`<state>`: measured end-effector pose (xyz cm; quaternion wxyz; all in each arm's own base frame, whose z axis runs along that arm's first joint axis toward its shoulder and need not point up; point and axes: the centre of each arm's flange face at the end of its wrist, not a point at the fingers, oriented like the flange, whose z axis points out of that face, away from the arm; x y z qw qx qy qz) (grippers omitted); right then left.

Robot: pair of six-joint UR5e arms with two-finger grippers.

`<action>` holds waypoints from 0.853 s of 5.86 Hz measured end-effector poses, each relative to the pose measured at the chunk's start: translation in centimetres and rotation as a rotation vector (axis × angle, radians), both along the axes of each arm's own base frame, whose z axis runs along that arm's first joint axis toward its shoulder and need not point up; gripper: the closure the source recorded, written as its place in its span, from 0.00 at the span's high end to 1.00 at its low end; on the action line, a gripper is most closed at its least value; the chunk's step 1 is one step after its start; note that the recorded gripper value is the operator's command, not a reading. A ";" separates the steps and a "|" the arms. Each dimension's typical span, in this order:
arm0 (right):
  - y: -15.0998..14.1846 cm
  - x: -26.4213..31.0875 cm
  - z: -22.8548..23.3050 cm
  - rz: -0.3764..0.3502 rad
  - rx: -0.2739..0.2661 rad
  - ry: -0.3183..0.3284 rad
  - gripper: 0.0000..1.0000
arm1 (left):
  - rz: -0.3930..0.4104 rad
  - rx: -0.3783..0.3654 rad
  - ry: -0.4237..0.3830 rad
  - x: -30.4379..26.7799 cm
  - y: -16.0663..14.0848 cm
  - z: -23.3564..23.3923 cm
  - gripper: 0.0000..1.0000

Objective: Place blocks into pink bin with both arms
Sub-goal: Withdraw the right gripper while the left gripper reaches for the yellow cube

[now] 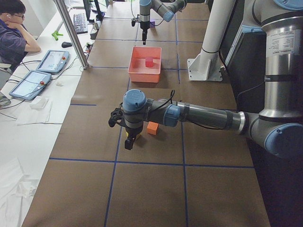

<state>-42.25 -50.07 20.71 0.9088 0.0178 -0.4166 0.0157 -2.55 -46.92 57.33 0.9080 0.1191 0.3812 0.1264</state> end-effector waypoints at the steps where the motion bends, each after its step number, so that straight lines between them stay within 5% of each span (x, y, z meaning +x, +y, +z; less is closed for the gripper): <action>1: -1.9 3.5 2.6 -0.033 0.038 0.014 1.00 | 0.062 0.053 0.004 3.0 -0.8 0.5 1.00; 3: -4.8 12.5 9.0 -0.134 0.140 0.035 1.00 | 0.161 0.145 0.019 8.7 -4.3 2.8 1.00; 5: -4.8 22.9 17.1 -0.229 0.235 0.063 1.00 | 0.189 0.158 0.043 13.3 -6.3 3.7 1.00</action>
